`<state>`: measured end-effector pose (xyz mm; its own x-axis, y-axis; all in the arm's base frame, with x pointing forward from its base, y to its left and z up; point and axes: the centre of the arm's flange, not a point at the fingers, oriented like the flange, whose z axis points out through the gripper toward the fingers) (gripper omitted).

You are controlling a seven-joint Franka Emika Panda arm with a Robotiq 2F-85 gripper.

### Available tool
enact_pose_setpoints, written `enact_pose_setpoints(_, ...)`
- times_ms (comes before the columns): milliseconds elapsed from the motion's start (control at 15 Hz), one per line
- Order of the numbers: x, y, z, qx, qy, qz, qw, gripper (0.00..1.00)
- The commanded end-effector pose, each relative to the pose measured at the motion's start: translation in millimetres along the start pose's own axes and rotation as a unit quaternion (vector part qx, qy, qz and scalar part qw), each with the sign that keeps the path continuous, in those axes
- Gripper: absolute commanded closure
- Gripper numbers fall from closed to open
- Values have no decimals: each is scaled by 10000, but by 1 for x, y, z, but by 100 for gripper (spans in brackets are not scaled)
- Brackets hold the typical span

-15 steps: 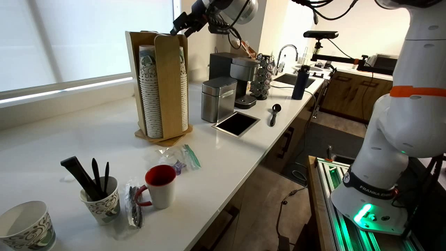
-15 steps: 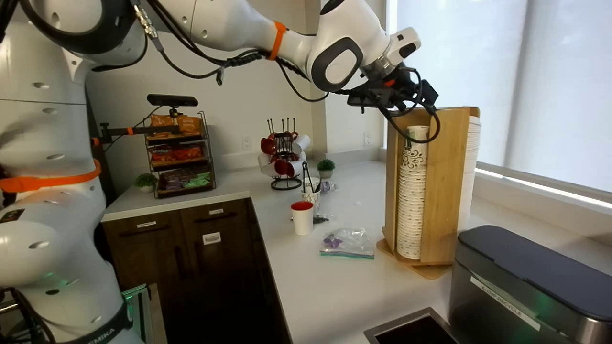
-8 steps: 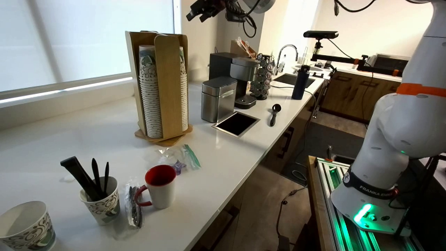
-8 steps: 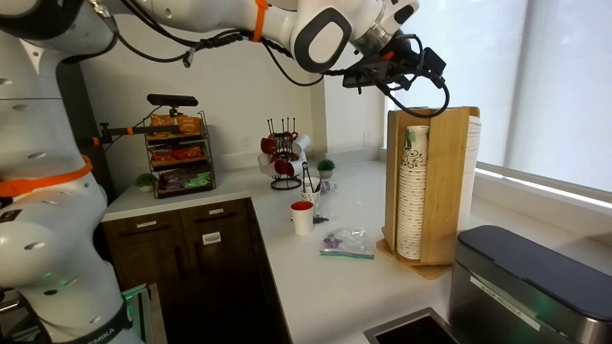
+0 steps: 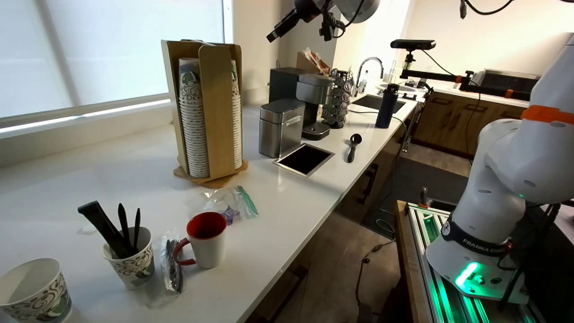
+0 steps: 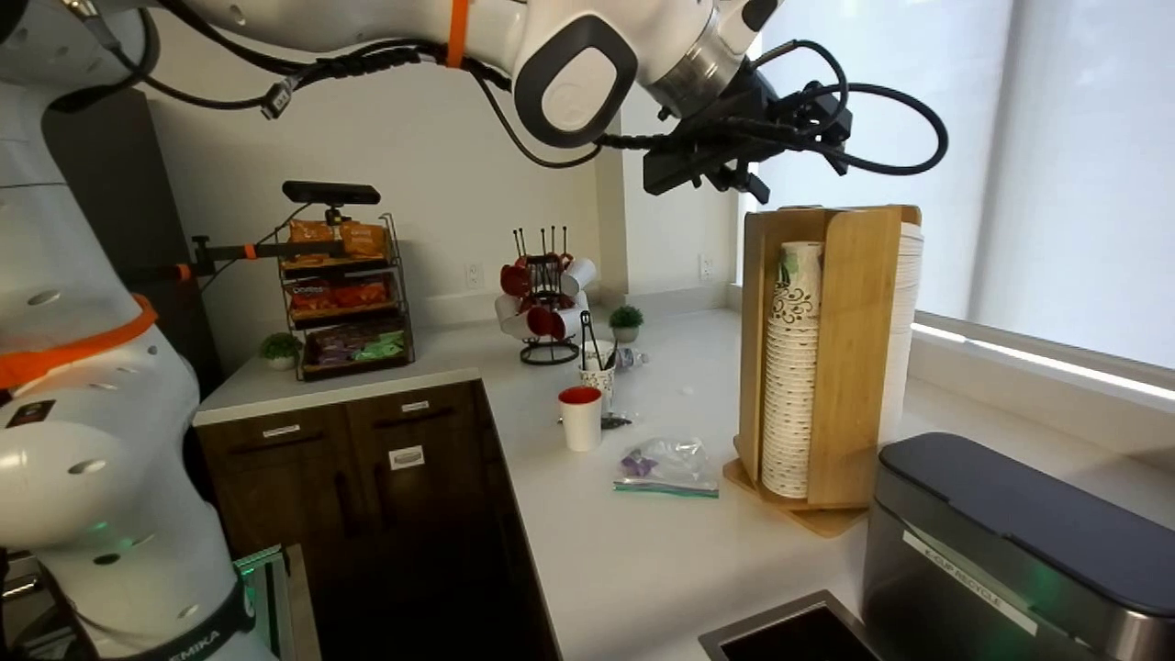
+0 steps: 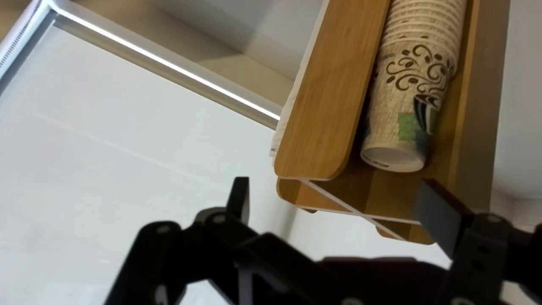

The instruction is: Rotate the coffee cup holder.

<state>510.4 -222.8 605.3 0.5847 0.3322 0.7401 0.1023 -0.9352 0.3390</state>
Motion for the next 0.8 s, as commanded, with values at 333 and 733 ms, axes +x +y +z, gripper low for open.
enact_pose_setpoints(333,-12,-8,46,635,46,-2144,9747,0)
enact_pose_setpoints(733,-5,-22,48,671,-37,-2865,9557,0)
